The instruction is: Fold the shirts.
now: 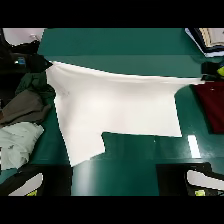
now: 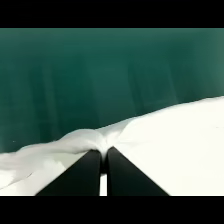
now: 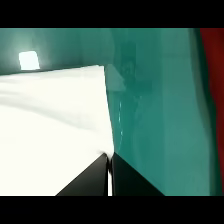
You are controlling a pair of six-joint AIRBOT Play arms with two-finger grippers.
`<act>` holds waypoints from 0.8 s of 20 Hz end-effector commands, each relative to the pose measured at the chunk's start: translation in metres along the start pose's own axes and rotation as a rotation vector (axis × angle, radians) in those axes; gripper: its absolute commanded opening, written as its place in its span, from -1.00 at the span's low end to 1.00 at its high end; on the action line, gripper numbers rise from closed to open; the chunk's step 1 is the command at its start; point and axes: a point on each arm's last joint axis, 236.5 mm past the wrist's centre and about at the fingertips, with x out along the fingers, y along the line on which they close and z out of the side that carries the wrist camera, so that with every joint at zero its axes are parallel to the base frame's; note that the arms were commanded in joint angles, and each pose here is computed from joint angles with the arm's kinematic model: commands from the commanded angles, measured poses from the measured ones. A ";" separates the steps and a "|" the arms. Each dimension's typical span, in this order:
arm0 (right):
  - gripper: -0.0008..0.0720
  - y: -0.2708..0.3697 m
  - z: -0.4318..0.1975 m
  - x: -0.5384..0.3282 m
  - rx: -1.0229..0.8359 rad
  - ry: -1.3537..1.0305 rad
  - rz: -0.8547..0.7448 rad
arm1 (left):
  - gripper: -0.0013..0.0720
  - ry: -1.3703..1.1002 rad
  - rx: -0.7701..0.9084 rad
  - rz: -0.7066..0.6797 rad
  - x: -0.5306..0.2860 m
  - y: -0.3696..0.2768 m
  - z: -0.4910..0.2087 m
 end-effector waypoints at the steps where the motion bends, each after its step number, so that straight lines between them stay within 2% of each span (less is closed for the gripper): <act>1: -0.94 0.014 0.024 0.038 -0.030 -0.108 0.016 | -0.89 -0.055 -0.003 0.055 0.030 0.029 0.012; 7: -0.94 0.014 0.006 0.075 -0.034 -0.073 0.015 | -0.89 0.173 0.058 0.168 0.063 0.076 -0.043; 16: -0.94 0.051 -0.027 0.124 -0.117 -0.038 0.044 | -0.89 0.424 0.011 0.166 0.086 0.096 -0.120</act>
